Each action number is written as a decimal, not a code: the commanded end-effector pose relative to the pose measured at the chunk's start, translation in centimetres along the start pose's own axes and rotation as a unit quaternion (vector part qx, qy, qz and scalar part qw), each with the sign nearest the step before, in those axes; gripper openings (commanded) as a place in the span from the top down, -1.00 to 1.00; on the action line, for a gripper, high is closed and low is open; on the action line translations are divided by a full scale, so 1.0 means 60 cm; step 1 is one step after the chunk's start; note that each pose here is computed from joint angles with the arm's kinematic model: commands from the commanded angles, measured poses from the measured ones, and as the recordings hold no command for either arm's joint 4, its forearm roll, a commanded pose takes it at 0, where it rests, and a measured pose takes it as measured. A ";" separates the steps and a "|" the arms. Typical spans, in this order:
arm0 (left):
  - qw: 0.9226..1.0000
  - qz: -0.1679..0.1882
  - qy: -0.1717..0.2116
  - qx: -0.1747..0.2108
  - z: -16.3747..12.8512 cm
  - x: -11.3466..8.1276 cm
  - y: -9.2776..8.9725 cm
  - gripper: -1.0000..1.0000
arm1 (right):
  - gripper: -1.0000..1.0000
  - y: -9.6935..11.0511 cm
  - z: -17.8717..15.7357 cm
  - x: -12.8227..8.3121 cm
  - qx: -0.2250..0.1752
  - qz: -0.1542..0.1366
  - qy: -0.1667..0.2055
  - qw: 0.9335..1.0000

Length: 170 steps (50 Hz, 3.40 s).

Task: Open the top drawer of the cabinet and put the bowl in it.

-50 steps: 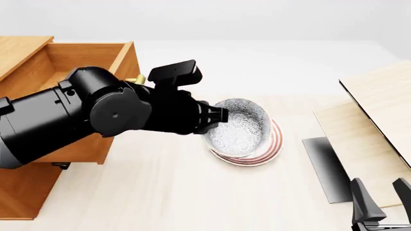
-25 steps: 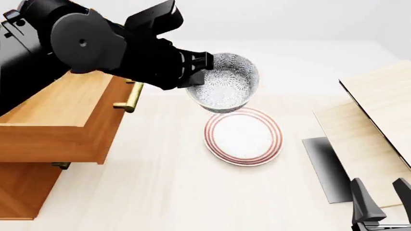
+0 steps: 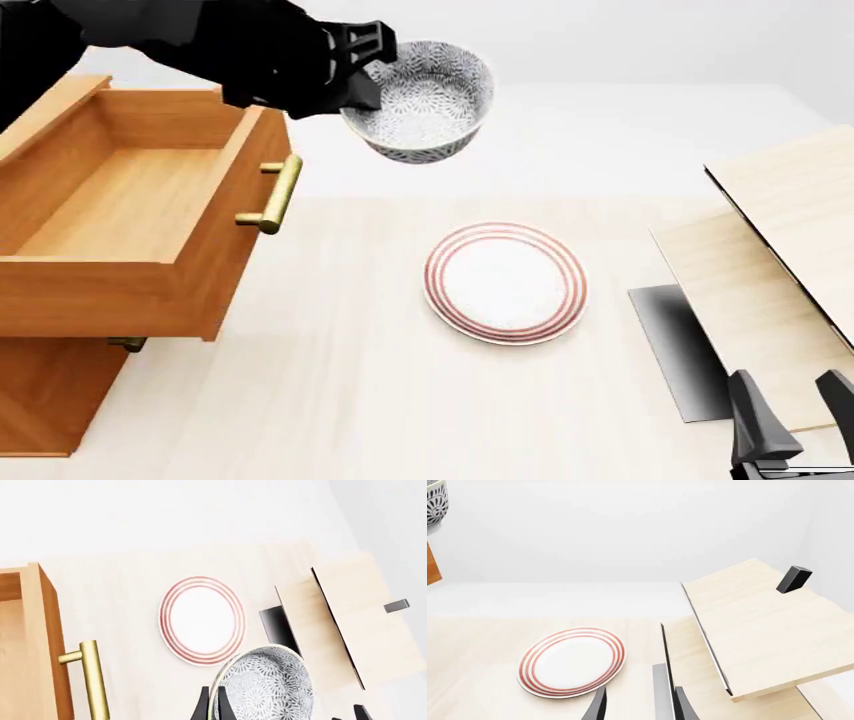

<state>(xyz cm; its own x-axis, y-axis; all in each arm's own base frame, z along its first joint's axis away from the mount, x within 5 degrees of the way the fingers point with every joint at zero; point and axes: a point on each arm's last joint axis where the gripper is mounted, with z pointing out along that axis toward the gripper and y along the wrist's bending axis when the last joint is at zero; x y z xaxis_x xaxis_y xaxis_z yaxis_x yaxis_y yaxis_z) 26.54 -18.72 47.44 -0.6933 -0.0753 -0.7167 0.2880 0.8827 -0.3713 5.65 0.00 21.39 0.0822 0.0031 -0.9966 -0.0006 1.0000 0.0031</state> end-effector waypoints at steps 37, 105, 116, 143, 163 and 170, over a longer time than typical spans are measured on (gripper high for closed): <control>0.990 -0.078 -0.077 -0.092 -0.130 -0.029 0.125 1.00 | -1.00 0.000 0.000 0.000 0.000 0.000 -0.001 1.000; 0.920 -0.268 -0.185 -0.216 -0.233 0.104 0.266 1.00 | -1.00 0.000 0.000 0.000 0.000 0.000 -0.001 1.000; 0.916 -0.277 -0.183 -0.225 -0.214 0.101 0.285 1.00 | -1.00 0.000 0.000 0.000 0.000 0.000 -0.001 1.000; 0.915 -0.286 -0.173 -0.228 -0.158 0.077 0.319 1.00 | -1.00 0.000 0.000 0.000 0.000 0.000 -0.001 1.000; 0.913 -0.298 -0.160 -0.228 -0.103 0.082 0.348 1.00 | -1.00 0.000 0.000 0.000 0.000 0.000 -0.001 1.000; 0.913 -0.300 -0.152 -0.230 -0.081 0.087 0.360 1.00 | -1.00 0.000 0.000 0.000 0.000 0.000 -0.001 1.000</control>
<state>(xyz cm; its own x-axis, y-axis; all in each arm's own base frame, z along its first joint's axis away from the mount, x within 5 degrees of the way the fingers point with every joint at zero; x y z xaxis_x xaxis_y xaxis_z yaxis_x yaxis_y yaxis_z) 24.85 2.25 39.94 -0.3912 -0.6706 -0.6303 -0.4378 0.7380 -0.5135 5.65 0.00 21.39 0.0822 0.0031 -0.9966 -0.0006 1.0000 0.0031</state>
